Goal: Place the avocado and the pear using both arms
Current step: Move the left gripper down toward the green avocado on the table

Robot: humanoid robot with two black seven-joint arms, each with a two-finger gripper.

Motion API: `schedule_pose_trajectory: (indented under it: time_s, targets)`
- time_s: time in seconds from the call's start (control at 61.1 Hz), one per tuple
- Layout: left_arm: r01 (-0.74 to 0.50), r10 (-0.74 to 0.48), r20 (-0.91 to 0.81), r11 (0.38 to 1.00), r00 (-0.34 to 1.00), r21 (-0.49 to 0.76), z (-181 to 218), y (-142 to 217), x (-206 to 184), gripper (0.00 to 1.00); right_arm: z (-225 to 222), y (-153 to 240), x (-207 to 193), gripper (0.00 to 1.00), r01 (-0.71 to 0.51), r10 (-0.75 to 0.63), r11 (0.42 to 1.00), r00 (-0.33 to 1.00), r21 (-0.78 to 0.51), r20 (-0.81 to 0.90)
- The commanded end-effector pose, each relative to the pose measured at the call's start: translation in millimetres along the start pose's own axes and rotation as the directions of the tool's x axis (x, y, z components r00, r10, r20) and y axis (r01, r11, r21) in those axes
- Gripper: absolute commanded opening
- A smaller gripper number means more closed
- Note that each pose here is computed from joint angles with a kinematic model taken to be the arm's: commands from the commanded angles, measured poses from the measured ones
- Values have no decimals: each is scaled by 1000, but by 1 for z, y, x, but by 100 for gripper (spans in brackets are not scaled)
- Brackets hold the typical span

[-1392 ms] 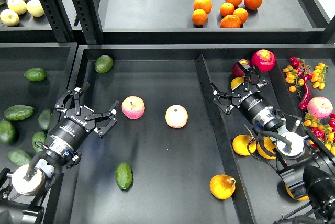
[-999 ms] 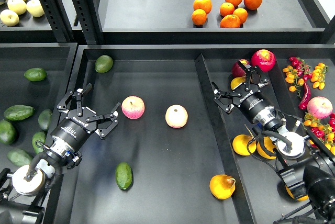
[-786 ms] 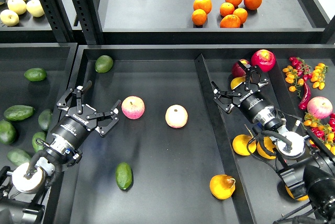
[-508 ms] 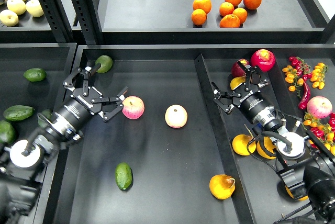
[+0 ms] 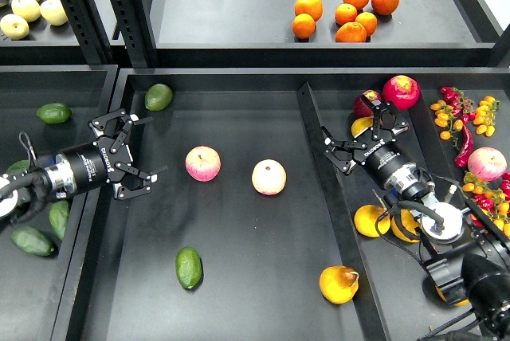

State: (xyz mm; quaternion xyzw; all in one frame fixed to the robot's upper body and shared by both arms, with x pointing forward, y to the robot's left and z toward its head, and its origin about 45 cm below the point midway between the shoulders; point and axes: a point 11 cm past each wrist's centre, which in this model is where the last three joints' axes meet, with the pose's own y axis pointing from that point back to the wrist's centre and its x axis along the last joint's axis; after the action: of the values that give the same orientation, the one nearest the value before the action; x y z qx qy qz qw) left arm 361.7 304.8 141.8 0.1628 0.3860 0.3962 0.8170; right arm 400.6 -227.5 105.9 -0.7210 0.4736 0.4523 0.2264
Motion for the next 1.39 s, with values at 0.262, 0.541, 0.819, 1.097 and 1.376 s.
schedule_pose_trajectory:
  time_s: [0.262,0.541,0.819,1.097,1.376]
  targets:
    - [-170,83,387,966,918,196,-2,-8,5,100,1,1,2,100,-5,5,1000,1000,-3,1]
    - [-276,66,581,919,812,283,-18,-14,8,99,2,2,2,100,-6,6,1000,1000,-6,0]
    - [-341,-54,735,861,676,377,-51,-33,-3,99,4,4,5,100,-13,13,1000,1000,-8,3]
    - [-370,-155,820,836,550,406,-71,-61,-24,99,6,6,7,100,-18,18,1000,1000,-11,4]
    - [-409,-205,841,800,501,438,-93,-60,-19,99,8,8,9,100,-22,22,1000,1000,-12,6]
